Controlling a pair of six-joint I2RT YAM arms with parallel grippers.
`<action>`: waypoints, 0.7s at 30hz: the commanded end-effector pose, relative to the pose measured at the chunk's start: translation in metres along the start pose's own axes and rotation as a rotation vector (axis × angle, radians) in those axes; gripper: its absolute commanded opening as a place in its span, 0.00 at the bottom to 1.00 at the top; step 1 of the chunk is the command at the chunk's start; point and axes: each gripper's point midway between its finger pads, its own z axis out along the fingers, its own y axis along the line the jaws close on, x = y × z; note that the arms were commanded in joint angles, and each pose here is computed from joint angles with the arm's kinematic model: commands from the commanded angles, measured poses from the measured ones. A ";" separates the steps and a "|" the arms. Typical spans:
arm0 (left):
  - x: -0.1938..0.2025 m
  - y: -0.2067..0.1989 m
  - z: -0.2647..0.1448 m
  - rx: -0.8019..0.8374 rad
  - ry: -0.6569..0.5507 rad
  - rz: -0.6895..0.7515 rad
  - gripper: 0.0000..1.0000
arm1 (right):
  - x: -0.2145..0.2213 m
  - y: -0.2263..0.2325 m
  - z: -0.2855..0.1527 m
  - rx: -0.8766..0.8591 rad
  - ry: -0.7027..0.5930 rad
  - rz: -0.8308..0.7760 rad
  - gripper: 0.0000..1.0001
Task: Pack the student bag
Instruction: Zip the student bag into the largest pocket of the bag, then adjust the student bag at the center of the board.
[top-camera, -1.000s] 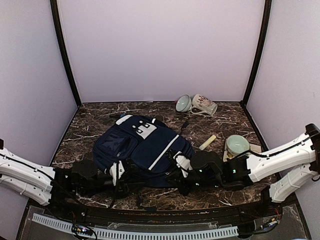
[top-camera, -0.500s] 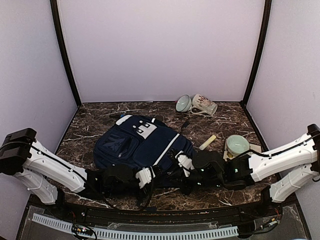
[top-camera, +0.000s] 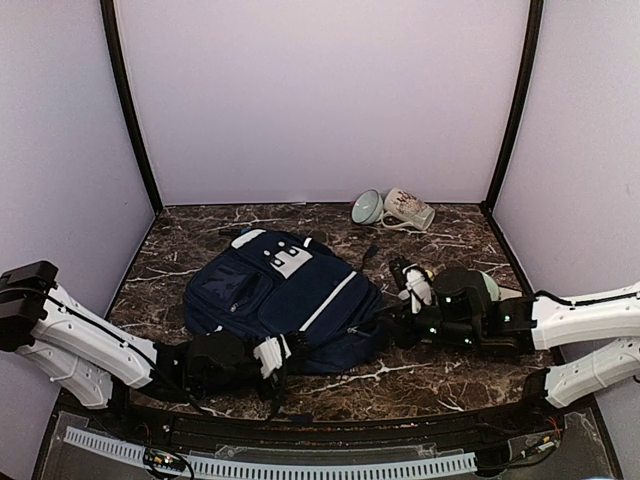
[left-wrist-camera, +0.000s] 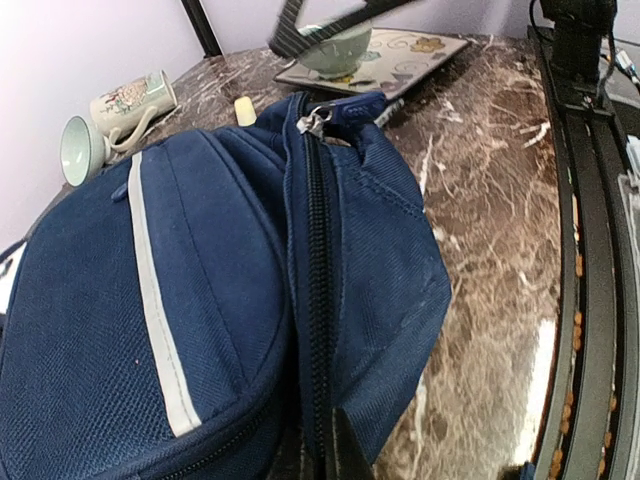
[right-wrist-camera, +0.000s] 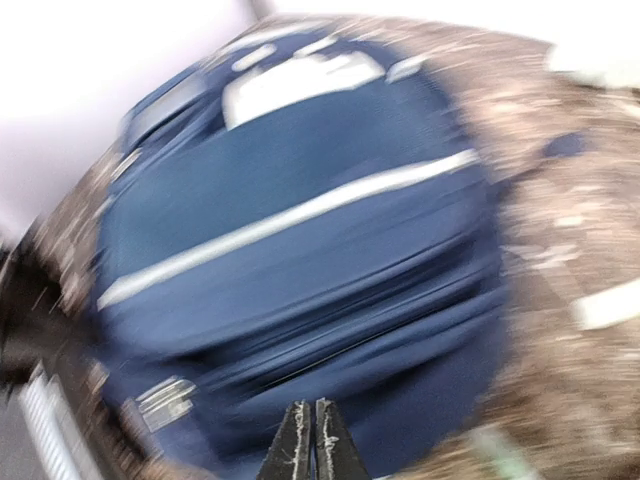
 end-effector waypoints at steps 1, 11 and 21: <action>0.018 0.010 -0.019 -0.037 0.035 -0.038 0.00 | -0.023 -0.043 -0.005 0.095 -0.098 0.087 0.00; 0.033 0.021 -0.035 -0.078 0.043 -0.075 0.00 | -0.018 -0.039 0.016 -0.009 -0.061 0.095 0.00; 0.042 0.063 -0.048 -0.323 0.067 -0.098 0.00 | 0.006 -0.005 0.020 -0.137 -0.011 0.095 0.00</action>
